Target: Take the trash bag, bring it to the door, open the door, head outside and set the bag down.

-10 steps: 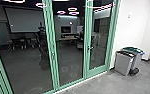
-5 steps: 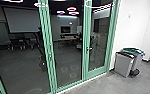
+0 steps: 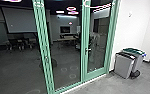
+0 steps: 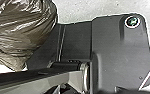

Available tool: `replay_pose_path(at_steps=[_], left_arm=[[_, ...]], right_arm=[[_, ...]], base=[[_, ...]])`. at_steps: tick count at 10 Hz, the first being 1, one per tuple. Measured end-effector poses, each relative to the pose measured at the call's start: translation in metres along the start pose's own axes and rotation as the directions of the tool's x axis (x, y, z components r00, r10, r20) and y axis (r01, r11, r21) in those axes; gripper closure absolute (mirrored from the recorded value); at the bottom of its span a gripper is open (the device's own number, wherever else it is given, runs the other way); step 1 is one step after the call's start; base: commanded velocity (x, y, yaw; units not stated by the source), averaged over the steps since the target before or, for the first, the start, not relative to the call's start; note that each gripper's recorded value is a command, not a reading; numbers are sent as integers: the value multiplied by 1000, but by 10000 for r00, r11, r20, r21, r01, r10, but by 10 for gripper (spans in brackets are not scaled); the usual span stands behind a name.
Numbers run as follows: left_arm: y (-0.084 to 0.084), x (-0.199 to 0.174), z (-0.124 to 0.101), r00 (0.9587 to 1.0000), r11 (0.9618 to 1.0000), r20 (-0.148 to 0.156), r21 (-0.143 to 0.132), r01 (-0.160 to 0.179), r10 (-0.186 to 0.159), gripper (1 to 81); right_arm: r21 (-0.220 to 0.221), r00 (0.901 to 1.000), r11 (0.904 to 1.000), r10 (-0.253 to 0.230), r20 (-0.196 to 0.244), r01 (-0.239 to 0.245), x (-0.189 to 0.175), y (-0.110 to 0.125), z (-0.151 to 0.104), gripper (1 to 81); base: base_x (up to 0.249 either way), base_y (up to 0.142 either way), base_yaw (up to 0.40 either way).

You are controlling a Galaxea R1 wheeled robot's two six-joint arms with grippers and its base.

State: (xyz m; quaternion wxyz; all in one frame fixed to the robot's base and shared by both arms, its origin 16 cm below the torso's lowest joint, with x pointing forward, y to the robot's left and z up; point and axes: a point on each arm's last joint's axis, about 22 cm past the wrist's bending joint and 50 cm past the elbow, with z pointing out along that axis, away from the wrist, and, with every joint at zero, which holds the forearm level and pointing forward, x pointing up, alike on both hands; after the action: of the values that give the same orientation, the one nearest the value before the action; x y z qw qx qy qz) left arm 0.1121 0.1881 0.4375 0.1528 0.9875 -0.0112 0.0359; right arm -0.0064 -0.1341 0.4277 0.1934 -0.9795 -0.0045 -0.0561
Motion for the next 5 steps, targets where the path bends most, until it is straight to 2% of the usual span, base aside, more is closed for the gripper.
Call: replay_pose_path(at_steps=[5], left_arm=[[0,0,0,10000,10000,-3,1,-10,10,811]], right_arm=[[-4,10000,10000,4,0,-4,0,0,0,10]], base=[[143,-91,0]])
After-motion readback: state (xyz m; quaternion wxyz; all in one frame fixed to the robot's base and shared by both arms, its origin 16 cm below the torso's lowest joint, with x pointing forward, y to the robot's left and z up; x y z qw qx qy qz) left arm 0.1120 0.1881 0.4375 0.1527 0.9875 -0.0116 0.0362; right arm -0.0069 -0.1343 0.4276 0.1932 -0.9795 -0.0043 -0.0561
